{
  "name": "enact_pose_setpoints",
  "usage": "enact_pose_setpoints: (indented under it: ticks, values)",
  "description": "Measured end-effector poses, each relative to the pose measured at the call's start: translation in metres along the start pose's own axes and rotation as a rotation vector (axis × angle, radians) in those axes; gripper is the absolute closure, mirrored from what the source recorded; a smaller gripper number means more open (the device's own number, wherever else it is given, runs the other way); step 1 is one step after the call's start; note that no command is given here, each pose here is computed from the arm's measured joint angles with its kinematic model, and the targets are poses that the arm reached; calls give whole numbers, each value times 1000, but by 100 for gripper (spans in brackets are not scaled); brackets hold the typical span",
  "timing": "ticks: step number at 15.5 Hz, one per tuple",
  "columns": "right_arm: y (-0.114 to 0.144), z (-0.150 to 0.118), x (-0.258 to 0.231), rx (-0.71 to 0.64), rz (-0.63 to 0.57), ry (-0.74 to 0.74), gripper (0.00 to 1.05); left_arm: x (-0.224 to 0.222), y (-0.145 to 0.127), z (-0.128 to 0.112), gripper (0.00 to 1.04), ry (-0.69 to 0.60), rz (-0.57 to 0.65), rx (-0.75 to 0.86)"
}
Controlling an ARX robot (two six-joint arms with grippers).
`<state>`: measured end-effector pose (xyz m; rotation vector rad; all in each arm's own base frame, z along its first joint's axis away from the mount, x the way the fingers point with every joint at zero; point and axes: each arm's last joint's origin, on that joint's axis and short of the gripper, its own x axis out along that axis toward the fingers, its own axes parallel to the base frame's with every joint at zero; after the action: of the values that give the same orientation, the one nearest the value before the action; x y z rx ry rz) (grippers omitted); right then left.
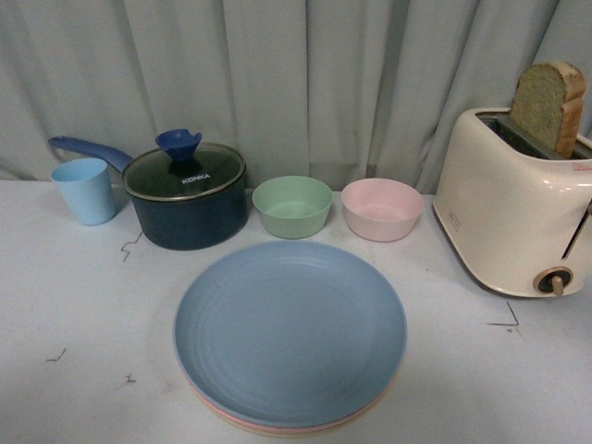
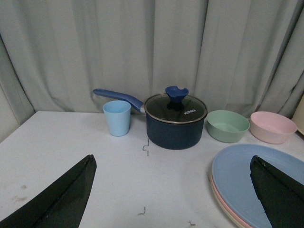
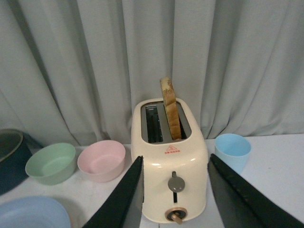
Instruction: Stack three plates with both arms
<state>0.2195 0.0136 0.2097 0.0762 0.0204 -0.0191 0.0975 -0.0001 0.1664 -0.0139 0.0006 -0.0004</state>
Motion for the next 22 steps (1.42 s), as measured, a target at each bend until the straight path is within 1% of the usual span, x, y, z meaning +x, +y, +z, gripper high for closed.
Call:
enact_pose_setpoints:
  ticks: [1,2,4,5,6,7,10,17,19,22]
  values:
    - [-11,-2,-15,-28,11,0,66,0,0,0,7,0,-1,0]
    - [-16,-9,-31,-46,-2,17,78,0,0,0,7,0,0,0]
    - [-17,-21,-61,-66,17,15,104,0,0,0,7,0,0,0]
    - [-17,-28,-73,-70,19,-31,103,0,0,0,7,0,0,0]
    - [-18,-39,-78,-70,18,-38,103,0,0,0,7,0,-1,0]
    - [-19,-48,-83,-71,17,29,103,0,0,0,7,0,0,0]
    - [-19,-39,-98,-71,20,-41,103,0,0,0,7,0,0,0]
    - [-19,-40,-107,-71,19,-31,103,0,0,0,7,0,0,0]
    - [-19,-43,-121,-71,20,-37,103,0,0,0,7,0,0,0]
    - [-19,-44,-121,-71,19,-26,103,0,0,0,7,0,0,0]
